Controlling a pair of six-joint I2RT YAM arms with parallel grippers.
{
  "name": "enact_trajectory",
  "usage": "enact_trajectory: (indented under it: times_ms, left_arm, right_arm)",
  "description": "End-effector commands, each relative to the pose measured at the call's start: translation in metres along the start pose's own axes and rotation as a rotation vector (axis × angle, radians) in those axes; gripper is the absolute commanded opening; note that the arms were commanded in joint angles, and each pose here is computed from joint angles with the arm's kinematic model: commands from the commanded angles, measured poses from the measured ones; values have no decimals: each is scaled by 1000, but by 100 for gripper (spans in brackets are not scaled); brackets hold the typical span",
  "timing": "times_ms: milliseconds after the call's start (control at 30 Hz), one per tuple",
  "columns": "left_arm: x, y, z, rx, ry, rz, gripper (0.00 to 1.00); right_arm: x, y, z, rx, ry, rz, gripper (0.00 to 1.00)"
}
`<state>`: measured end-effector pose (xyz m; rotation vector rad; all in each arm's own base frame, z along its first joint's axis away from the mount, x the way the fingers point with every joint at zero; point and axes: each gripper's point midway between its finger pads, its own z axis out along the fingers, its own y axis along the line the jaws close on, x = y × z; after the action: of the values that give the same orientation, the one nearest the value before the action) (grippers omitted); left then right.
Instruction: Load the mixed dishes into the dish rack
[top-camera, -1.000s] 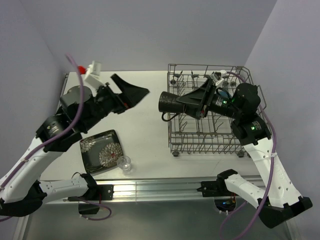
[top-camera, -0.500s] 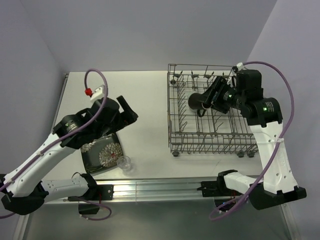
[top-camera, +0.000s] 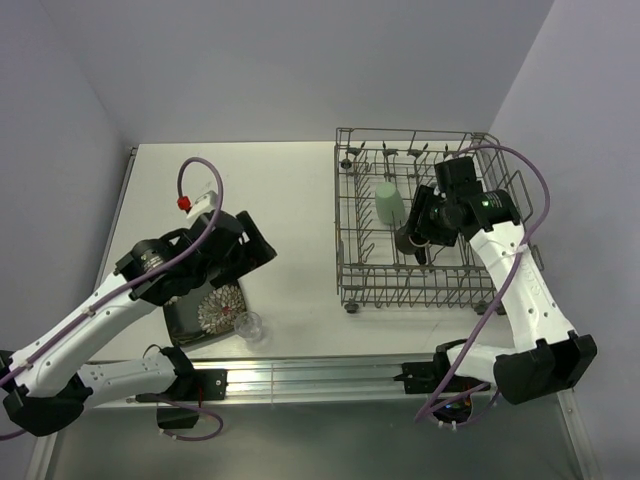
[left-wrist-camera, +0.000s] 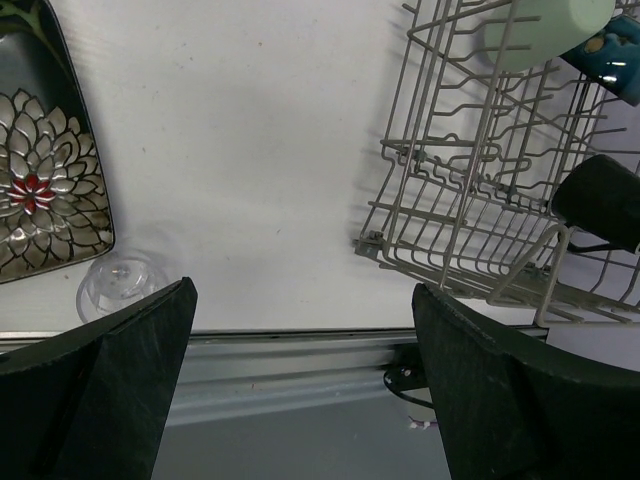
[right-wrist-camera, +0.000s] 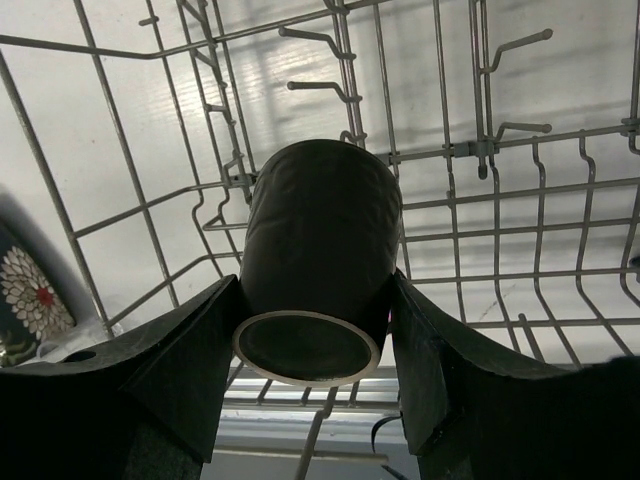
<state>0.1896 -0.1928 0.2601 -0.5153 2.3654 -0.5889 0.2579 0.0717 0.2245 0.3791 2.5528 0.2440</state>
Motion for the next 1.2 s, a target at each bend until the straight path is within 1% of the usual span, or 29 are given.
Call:
enact_trajectory:
  times_ms: [0, 167, 400, 600, 700, 767, 800, 833, 867, 900, 933, 967, 1033, 1167]
  left_arm:
    - [1, 1, -7, 24, 2, -48, 96]
    - [4, 0, -6, 32, 14, -55, 95]
    - [10, 10, -3, -20, 32, -83, 95]
    - [12, 5, 1, -9, 42, -95, 95]
    - [13, 6, 5, -39, 52, -97, 95]
    - [17, 13, 7, -85, 65, -99, 96]
    - [20, 15, 12, -114, 76, -100, 97]
    - [24, 19, 14, -141, 87, -109, 98]
    - [29, 24, 16, -174, 109, -103, 98]
    - [35, 30, 21, -212, 128, -95, 98]
    - [39, 34, 24, -241, 139, -104, 98]
    - [47, 43, 28, -285, 163, -99, 98]
    - [53, 51, 30, -322, 180, -115, 98]
    - [72, 86, 31, -430, 207, -159, 98]
  right_arm:
    - [-17, 9, 7, -25, -86, -32, 0]
    - [-16, 9, 23, -9, -69, -46, 0]
    - [-5, 8, 46, 7, -29, -62, 0]
    - [3, 3, 68, 37, 4, -89, 0]
    - [6, 3, 76, 51, 16, -108, 0]
    - [7, 2, 80, 59, 24, -115, 14]
    - [8, 3, 83, 64, 28, -123, 39]
    - [9, 4, 84, 66, 31, -131, 50]
    - [10, 4, 84, 67, 34, -134, 57]
    - [12, 6, 84, 65, 34, -140, 61]
    - [13, 7, 85, 60, 37, -144, 74]
    - [15, 8, 84, 55, 37, -146, 79]
    - [17, 10, 83, 50, 32, -152, 86]
    - [14, 13, 73, 37, 11, -150, 88]
